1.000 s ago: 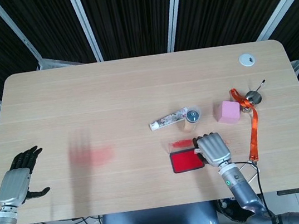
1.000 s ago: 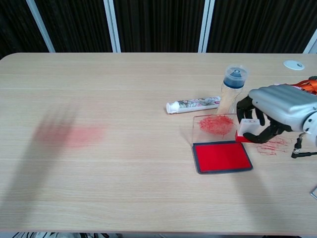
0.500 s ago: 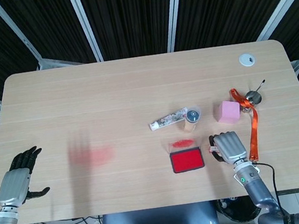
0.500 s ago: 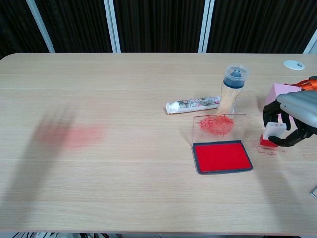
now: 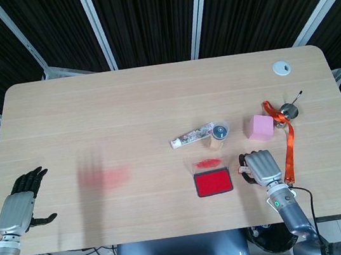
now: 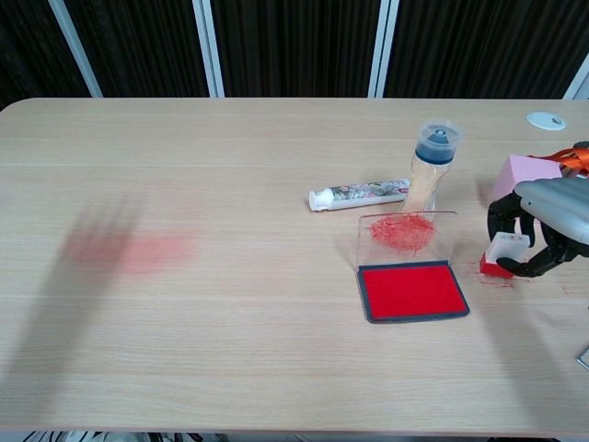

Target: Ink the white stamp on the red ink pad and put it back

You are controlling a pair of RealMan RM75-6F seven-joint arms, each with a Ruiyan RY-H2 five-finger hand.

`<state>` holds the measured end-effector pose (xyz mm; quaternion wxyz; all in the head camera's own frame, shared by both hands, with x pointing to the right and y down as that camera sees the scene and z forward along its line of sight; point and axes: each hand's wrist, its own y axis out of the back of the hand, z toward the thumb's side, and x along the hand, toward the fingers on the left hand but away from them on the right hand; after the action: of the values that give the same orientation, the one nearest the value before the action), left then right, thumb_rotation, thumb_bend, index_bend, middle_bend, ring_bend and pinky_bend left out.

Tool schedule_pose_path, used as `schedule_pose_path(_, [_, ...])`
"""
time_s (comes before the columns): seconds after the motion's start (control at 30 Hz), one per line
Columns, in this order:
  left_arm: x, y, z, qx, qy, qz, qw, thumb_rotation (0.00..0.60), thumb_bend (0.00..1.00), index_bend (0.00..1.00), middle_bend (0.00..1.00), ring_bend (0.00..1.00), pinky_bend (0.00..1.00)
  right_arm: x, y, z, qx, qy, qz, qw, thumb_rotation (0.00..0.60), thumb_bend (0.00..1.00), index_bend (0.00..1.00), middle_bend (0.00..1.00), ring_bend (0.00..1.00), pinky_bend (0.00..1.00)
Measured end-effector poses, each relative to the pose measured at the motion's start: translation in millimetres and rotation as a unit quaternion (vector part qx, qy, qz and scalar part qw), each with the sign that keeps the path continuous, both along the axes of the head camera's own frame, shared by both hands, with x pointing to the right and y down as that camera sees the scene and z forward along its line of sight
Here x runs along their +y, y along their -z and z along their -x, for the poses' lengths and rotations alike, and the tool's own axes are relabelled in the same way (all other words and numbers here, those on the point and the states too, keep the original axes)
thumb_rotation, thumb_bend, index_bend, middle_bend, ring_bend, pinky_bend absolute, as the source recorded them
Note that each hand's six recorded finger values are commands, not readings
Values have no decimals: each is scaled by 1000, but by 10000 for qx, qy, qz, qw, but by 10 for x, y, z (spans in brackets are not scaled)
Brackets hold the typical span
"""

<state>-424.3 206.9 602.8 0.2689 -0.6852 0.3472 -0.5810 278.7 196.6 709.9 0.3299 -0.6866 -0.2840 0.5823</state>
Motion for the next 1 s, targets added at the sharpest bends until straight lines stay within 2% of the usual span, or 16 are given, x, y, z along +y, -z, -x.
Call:
schedule_pose_path(0.37, [5,-6,8,-27,14,12,10000,600,5,0,0,0,0,40,-85,-26,-37,-49,33,10000,600,520,810,587,491,467])
schedule_pose_path(0.6, [9,-12,10,-47,23,23,10000,600,5,0,0,0,0,63,-141,-35,-11,-84,65,9999,600,480,770,548,463,421])
schedule_pose_path(1.0, [8,-13,10,-55,22,27,10000,600,5,0,0,0,0,74,-172,-57,55,-102,47,9999,600,465,765,543,462,415])
